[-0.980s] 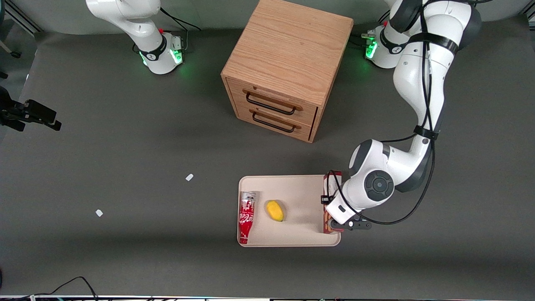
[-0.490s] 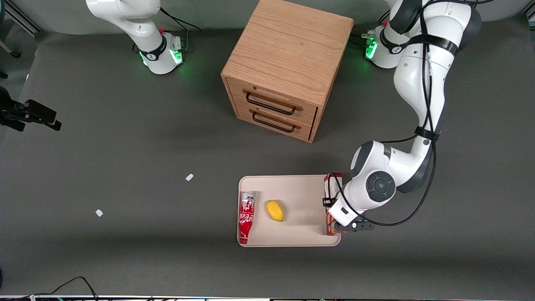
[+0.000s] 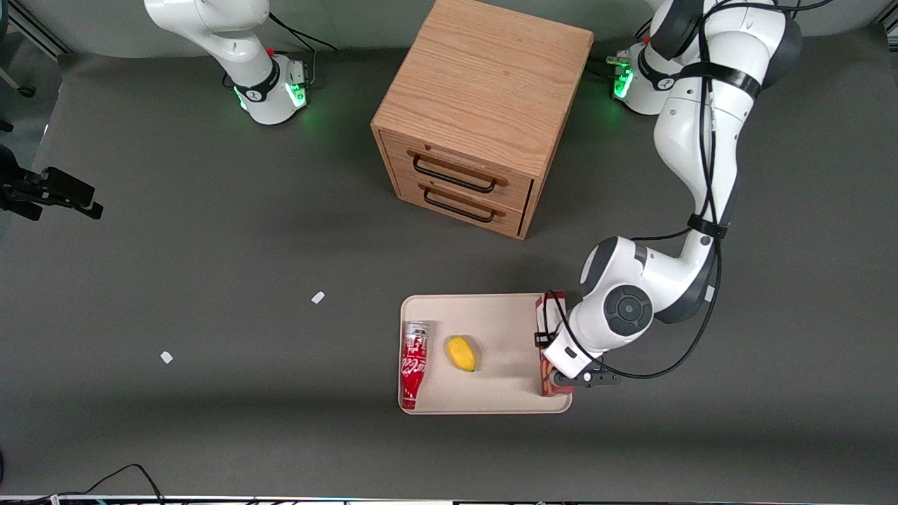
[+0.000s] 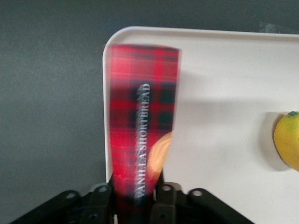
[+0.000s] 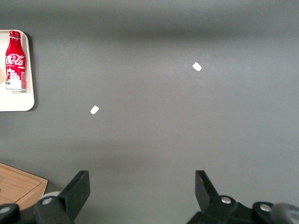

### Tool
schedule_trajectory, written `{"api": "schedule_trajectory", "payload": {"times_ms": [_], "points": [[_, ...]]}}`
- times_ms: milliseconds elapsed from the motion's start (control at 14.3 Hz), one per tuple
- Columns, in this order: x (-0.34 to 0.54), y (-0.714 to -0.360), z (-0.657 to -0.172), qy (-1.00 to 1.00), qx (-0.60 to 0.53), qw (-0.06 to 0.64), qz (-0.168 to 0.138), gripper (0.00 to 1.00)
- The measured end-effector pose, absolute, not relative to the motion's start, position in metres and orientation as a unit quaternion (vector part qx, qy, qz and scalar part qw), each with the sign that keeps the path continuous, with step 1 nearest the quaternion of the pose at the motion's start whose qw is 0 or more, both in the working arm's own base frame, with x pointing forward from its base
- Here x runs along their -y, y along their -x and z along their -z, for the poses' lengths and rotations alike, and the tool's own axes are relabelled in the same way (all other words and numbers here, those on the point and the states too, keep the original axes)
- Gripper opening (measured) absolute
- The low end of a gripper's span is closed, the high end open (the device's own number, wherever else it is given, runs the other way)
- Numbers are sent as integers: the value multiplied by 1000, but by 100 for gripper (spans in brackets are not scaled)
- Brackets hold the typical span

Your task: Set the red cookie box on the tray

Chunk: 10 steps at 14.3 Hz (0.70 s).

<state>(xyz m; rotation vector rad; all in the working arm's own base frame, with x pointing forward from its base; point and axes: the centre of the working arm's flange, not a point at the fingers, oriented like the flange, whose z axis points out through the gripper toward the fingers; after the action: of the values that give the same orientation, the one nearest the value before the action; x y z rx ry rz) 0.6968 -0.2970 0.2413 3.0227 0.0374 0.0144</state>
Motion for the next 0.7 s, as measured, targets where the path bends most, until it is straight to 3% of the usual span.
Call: {"api": "schedule_trajectory", "payload": {"times_ms": [420, 700], "points": [[300, -699, -252, -998, -8, 59, -20, 100], [300, -700, -263, -998, -8, 61, -27, 100]]}}
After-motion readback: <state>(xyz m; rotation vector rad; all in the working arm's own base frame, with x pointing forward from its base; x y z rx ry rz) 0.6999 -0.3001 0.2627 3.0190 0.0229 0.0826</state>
